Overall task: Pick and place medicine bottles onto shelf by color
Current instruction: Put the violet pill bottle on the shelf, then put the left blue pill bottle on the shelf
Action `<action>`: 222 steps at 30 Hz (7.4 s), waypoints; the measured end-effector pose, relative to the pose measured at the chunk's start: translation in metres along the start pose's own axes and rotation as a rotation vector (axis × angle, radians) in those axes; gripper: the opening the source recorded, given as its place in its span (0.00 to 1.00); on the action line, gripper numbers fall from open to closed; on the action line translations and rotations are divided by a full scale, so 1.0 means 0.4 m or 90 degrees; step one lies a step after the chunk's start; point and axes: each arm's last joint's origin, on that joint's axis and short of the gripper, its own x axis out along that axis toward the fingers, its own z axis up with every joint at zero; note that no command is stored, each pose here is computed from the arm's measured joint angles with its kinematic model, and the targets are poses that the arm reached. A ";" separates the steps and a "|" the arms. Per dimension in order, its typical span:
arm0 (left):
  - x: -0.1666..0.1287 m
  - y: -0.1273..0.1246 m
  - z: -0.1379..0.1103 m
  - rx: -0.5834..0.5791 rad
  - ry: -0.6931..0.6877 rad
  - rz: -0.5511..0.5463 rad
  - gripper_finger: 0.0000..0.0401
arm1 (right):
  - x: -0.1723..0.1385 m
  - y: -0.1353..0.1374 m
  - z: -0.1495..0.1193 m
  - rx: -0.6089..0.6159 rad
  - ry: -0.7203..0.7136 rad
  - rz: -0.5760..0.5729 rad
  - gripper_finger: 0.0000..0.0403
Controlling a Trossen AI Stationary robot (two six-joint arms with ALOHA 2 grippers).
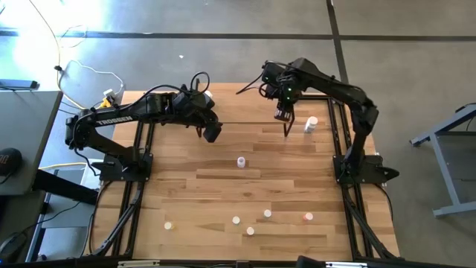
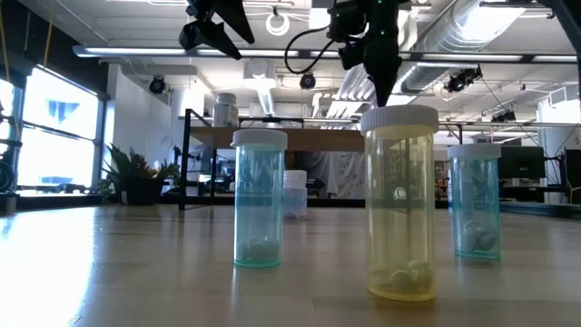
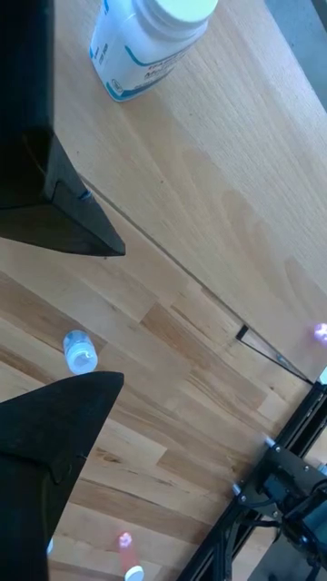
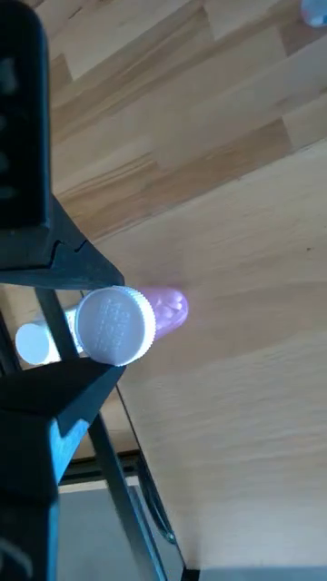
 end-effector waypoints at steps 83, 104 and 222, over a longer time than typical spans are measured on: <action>0.254 -0.502 -0.436 0.512 0.186 -0.307 0.66 | -0.273 0.099 -0.169 0.307 -0.291 0.040 0.47; 0.337 -0.545 -0.561 0.540 0.204 -0.284 0.62 | -0.274 0.098 -0.166 0.309 -0.300 0.040 0.47; 0.283 0.247 0.159 0.194 0.019 0.079 0.26 | -0.285 0.027 -0.152 0.526 -0.398 -0.066 0.47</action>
